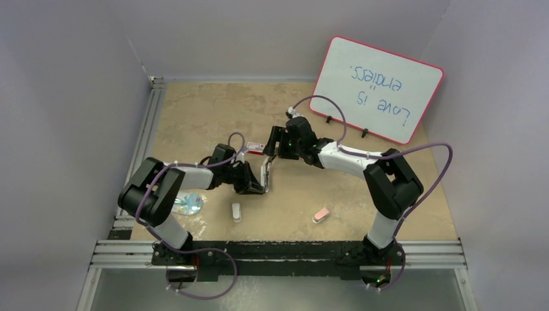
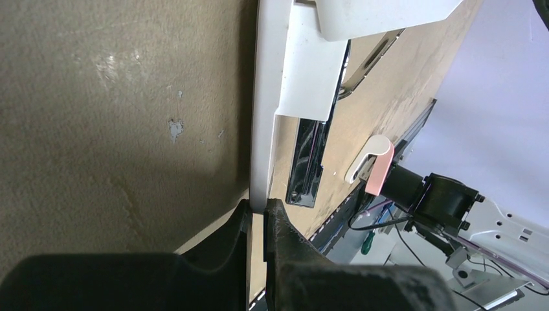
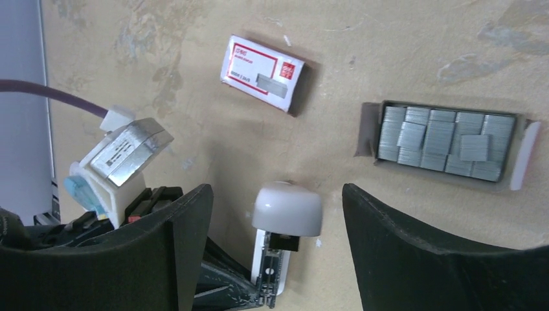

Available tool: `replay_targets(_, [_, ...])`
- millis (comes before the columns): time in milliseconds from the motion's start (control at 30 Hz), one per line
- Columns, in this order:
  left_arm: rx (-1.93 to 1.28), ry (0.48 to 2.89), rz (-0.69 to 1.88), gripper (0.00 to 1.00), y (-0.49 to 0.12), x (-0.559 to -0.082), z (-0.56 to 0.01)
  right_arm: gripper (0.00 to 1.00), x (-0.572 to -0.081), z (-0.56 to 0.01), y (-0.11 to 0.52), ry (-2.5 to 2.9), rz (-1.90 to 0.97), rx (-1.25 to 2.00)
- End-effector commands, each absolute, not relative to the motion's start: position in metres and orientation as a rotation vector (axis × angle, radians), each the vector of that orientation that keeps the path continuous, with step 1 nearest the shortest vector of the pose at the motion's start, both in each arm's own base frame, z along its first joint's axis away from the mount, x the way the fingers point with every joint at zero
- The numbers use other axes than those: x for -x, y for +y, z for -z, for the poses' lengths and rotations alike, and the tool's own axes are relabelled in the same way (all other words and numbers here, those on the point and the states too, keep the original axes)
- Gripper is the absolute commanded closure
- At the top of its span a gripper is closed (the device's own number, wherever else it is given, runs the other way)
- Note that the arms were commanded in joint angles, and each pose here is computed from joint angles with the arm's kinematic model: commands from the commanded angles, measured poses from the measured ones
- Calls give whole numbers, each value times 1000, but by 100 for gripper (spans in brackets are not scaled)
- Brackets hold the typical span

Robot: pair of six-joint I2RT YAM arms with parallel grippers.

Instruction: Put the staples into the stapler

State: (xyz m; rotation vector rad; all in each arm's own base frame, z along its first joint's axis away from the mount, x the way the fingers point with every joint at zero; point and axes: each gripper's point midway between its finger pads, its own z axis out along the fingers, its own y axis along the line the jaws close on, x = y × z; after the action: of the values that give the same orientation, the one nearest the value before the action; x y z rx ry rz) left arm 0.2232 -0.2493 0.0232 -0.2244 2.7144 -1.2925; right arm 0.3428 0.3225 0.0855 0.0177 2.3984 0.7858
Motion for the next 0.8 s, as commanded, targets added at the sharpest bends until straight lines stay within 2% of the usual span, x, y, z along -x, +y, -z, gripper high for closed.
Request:
replay_targets(0, [218, 2709, 1303, 100, -255, -227, -26, 25, -340, -103, 341, 2334, -836, -22])
replay_targets(300, [221, 2707, 1305, 100, -255, -227, -27, 31, -323, -90, 361, 2356, -807, -126])
replay_targets(467, [220, 2704, 1300, 100, -254, -227, -28, 38, -325, -86, 363, 2354, -773, -127])
replay_targets(767, [217, 2698, 1311, 100, -255, -228, -31, 38, -326, -69, 358, 2385, -714, -138])
